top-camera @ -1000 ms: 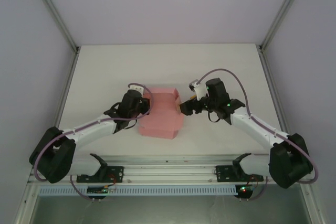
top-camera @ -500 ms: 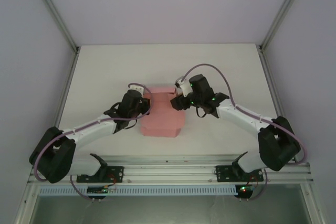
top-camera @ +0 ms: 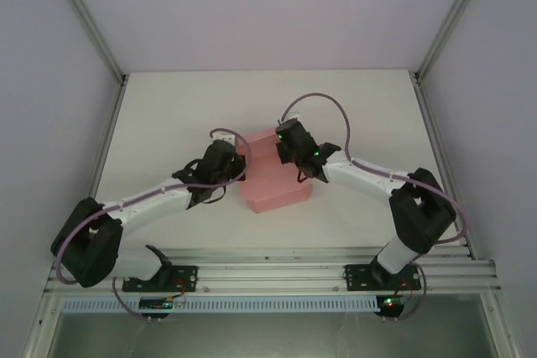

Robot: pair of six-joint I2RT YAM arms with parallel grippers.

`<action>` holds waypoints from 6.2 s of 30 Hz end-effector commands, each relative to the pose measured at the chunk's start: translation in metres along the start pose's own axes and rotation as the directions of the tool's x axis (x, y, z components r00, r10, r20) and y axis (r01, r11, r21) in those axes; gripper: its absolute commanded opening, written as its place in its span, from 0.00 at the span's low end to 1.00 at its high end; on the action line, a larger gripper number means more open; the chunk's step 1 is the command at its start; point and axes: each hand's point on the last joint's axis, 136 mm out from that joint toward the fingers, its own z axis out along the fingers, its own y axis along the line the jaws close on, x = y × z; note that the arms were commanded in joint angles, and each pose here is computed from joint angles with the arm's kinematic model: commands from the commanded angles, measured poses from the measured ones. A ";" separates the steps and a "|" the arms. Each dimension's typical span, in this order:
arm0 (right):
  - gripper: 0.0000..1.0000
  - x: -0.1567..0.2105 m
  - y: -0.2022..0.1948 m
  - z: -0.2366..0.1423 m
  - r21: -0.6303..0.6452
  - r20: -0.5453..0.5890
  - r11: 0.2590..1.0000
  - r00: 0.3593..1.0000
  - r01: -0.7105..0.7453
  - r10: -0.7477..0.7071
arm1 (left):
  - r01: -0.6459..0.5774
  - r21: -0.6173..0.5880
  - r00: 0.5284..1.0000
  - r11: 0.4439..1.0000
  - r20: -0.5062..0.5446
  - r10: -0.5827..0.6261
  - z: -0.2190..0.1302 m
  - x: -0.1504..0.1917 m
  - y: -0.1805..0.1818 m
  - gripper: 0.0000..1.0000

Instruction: Assemble paper box

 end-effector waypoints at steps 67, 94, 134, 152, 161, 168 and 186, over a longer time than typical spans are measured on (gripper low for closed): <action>0.99 0.083 -0.104 -0.089 -0.179 -0.065 0.916 0.934 -0.358 0.352 | -0.896 0.360 0.116 0.259 -0.374 0.920 -0.065 -0.016 0.012 0.00; 0.99 0.126 -0.122 -0.081 -0.131 -0.134 0.884 0.891 -0.450 0.434 | -0.940 0.337 -0.199 0.043 -0.648 0.735 0.115 0.022 -0.002 0.00; 0.99 0.036 -0.043 -0.057 -0.505 -0.063 0.863 0.998 -0.012 -0.023 | -0.192 -0.284 0.980 0.939 -0.003 0.200 -0.055 -0.138 -0.010 0.99; 0.72 0.040 0.094 0.064 -0.652 -0.183 0.677 0.796 0.342 -0.577 | 0.320 -0.271 0.944 0.908 0.174 -0.281 -0.142 -0.059 0.113 1.00; 0.22 0.046 0.080 0.084 -0.505 -0.282 0.802 0.818 0.318 -0.502 | 0.308 -0.267 0.947 0.913 0.174 -0.269 -0.144 -0.059 0.114 1.00; 0.05 0.070 0.012 0.065 -0.017 -0.428 0.997 0.901 0.070 -0.071 | 0.284 -0.248 0.954 0.926 0.168 -0.247 -0.139 -0.063 0.109 1.00; 0.47 0.093 0.004 0.007 0.174 -0.370 0.977 0.911 -0.125 0.182 | -0.013 0.057 0.999 0.998 -0.035 0.015 -0.083 -0.057 0.047 1.00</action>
